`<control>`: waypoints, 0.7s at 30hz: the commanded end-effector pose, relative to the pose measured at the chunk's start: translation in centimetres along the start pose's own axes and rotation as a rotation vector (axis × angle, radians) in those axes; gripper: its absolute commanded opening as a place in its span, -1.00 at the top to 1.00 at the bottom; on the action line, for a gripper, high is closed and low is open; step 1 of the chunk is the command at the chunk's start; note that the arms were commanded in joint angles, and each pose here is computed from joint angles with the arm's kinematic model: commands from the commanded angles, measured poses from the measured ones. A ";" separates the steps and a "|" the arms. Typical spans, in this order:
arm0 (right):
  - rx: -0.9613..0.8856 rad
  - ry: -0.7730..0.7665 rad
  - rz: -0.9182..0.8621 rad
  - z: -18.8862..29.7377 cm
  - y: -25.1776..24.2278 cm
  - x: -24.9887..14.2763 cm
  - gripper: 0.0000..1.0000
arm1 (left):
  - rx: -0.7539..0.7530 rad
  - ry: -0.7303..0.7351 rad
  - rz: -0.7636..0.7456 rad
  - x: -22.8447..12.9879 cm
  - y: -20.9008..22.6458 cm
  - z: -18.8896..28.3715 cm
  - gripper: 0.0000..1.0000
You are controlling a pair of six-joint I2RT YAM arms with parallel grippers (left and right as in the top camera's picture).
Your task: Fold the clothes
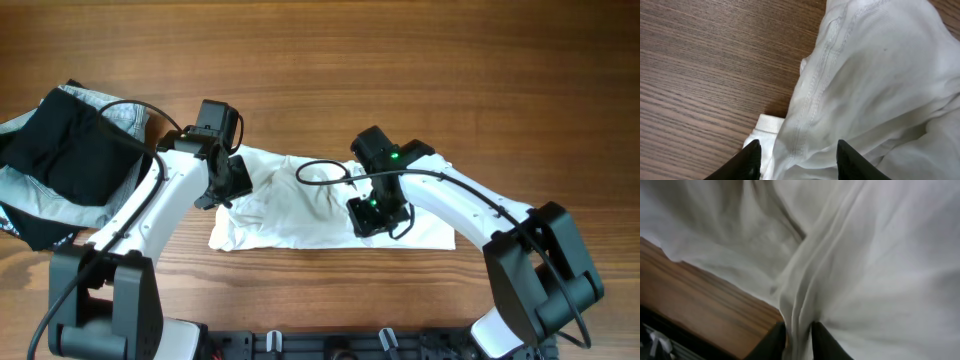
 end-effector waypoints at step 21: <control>-0.117 -0.204 -0.115 4.1 -1.4 3.3 0.21 | 0.013 0.009 -0.136 0.5 0.1 -1.3 -0.62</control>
Point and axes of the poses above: each gripper's point midway between its finger pads, its own z axis back along the fingers, its own y axis along the line the jaws close on, x = y × z, the point moved 1 cm from there along z, back along the fingers, and after that the axes turned 9 degrees about -z, right-handed, at the moved point
